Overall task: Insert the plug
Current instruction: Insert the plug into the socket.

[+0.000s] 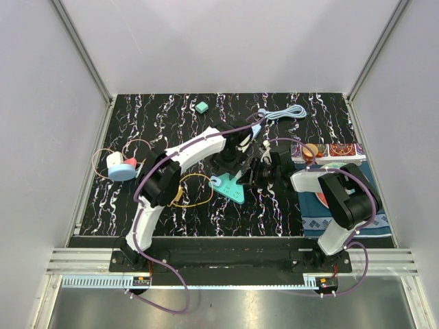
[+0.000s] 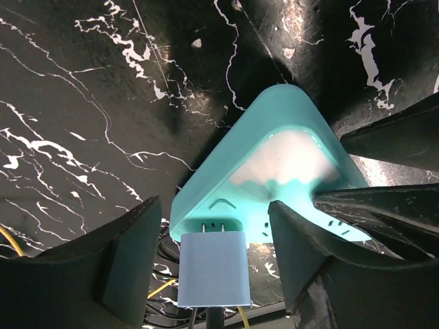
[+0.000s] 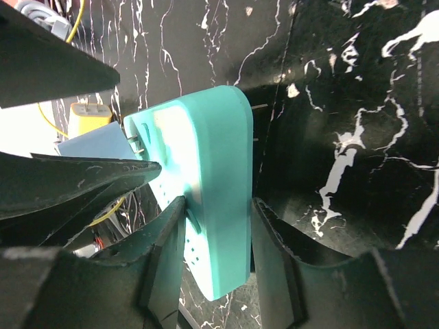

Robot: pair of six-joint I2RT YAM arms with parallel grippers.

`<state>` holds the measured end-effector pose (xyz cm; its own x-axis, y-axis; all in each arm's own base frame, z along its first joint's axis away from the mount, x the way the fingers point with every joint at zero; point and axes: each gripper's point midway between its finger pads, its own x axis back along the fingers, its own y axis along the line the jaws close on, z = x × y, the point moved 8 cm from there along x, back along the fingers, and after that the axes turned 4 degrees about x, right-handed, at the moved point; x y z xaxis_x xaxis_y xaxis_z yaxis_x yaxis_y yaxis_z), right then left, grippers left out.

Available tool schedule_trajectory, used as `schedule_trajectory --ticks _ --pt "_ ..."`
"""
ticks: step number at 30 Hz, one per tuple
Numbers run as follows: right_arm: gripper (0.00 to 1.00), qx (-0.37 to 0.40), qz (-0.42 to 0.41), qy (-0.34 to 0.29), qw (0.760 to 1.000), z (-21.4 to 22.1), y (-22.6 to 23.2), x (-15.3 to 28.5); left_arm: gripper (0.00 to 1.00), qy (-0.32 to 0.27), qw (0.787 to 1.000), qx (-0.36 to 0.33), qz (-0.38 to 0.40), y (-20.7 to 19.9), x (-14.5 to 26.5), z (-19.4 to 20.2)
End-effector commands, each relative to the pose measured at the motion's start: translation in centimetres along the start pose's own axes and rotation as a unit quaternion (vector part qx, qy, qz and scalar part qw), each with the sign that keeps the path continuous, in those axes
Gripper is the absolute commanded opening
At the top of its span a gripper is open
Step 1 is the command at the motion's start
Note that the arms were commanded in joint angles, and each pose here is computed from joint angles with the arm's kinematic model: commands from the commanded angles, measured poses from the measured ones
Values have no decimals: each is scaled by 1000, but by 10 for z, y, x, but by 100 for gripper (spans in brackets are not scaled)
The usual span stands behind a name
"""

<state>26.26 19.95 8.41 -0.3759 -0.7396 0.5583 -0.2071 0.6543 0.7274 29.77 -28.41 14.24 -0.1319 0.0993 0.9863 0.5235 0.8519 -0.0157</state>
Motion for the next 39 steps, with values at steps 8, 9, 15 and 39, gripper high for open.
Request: schedule_trajectory --ticks 8,9,15,39 --pt "45 33 -35 -24 999 -10 20 7 75 -162 985 48 -15 9 62 13" --pt "45 32 -34 -25 999 -10 20 7 75 -173 983 59 -16 10 64 17" --pt "45 26 -25 -27 999 -10 17 6 75 -240 968 78 -13 13 63 46" --pt "45 23 -19 -30 999 -10 17 7 68 -297 951 83 -29 3 27 63"
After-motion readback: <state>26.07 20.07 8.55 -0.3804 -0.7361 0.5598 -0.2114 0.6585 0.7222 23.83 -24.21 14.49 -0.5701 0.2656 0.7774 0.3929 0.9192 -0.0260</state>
